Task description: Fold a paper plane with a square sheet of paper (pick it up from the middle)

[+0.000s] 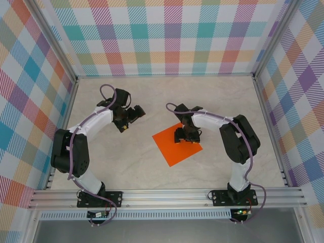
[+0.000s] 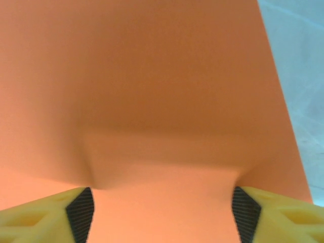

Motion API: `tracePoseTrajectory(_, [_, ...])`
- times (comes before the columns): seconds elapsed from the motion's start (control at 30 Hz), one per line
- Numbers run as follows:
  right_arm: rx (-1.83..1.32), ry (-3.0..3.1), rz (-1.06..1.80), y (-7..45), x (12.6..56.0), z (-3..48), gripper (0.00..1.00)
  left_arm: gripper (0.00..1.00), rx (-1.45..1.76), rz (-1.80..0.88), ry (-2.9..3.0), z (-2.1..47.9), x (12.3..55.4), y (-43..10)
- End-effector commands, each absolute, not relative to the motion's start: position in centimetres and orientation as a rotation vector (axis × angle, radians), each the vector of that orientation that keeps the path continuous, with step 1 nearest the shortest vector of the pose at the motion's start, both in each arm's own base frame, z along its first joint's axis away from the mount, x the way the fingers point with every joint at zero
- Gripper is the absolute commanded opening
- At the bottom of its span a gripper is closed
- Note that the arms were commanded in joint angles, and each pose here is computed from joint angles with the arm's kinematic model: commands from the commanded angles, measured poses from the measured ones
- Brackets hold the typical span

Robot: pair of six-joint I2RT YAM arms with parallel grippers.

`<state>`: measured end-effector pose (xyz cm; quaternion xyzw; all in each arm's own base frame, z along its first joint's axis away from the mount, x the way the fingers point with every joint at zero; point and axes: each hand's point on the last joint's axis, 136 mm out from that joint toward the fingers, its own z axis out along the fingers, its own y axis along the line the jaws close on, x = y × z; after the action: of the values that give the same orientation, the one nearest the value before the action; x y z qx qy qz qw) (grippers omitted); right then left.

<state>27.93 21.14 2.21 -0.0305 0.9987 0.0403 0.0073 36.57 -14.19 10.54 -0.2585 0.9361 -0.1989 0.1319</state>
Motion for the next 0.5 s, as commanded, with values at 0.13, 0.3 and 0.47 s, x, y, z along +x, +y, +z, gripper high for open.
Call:
tracePoseTrajectory(0.13, [-0.566,3.0,0.225,23.7,29.7,6.7,0.97,1.0,-0.766,-0.591,2.726,10.1,35.6,-14.0])
tracePoseTrajectory(0.3, [-0.795,2.996,0.21,25.6,28.8,5.3,1.0,1.0,-0.778,-0.557,2.732,9.9,35.2,-13.5])
tracePoseTrajectory(0.47, [-0.861,3.018,0.173,26.0,28.5,4.1,1.0,1.0,-0.789,-0.553,2.742,9.5,35.0,-13.5])
